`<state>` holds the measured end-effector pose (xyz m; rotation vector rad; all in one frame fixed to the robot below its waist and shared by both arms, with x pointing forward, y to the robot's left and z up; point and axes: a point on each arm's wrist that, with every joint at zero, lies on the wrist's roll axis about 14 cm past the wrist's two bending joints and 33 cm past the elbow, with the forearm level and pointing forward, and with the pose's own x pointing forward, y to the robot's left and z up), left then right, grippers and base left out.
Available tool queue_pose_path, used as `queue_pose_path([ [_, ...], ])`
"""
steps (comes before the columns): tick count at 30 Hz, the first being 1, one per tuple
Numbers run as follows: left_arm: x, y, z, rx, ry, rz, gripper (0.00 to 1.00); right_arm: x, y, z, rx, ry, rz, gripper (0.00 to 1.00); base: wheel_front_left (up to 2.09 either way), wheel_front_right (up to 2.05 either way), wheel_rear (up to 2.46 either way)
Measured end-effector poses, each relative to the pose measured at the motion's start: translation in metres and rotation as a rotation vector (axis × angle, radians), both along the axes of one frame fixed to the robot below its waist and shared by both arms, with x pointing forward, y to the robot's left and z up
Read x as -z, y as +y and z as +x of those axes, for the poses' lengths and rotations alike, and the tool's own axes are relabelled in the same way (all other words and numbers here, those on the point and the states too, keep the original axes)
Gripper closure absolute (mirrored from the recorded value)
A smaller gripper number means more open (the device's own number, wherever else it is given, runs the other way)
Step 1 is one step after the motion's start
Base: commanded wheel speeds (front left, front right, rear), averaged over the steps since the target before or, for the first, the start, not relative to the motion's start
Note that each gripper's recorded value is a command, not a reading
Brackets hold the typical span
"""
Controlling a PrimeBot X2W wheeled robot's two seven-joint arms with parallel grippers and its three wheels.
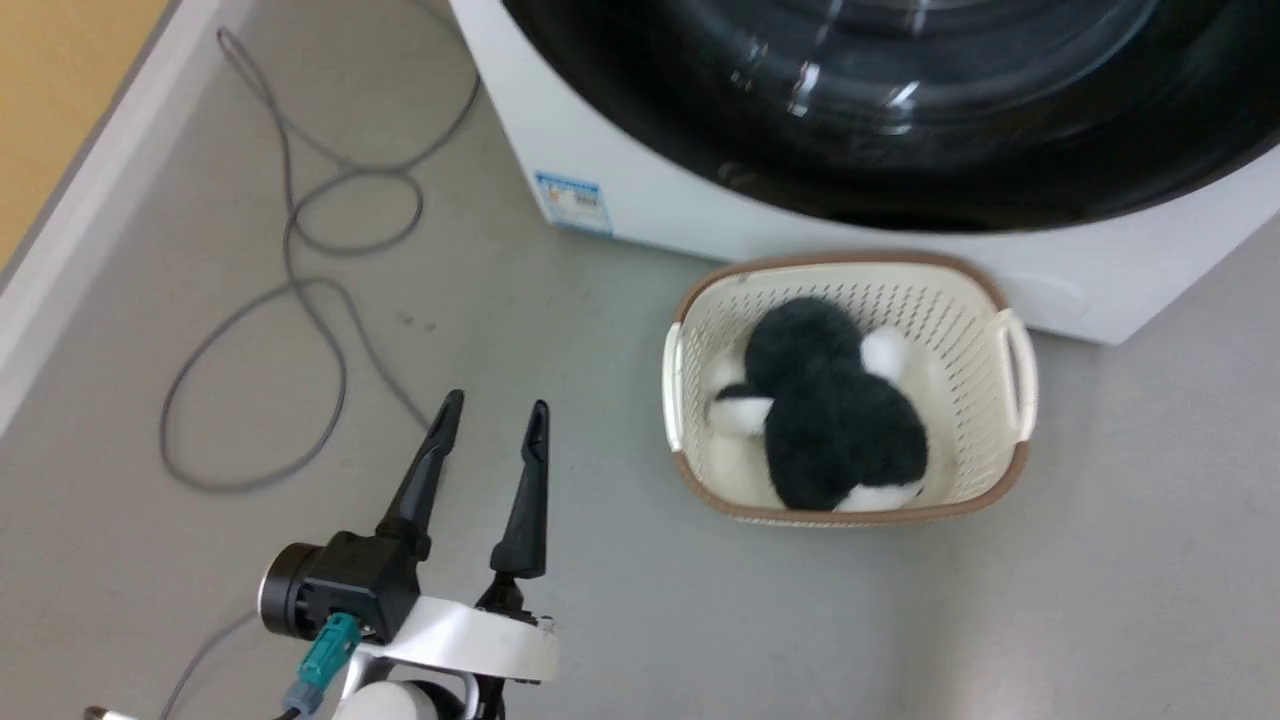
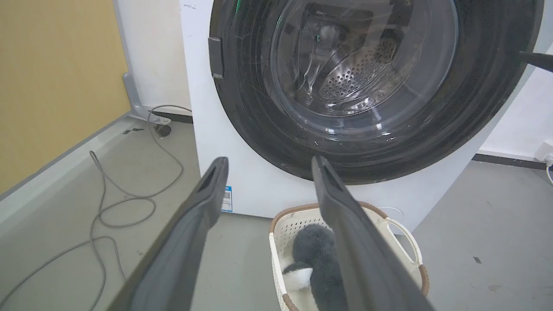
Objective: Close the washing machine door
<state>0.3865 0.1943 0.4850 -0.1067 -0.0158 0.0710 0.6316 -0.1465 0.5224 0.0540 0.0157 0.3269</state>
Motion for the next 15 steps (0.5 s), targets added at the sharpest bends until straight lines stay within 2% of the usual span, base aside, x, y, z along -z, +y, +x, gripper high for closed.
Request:
queue_pose_path([
  [11,-0.02,0.003,-0.022,0.003,-0.063,-0.023,0.0,-0.026,0.003,-0.098,-0.04,-0.12,-0.016,1.0,0.0,0.0,0.0],
  [15,-0.02,0.002,-0.028,0.01,-0.063,-0.027,0.0,-0.042,-0.007,-0.142,0.02,-0.189,0.051,1.0,0.0,0.0,0.0],
])
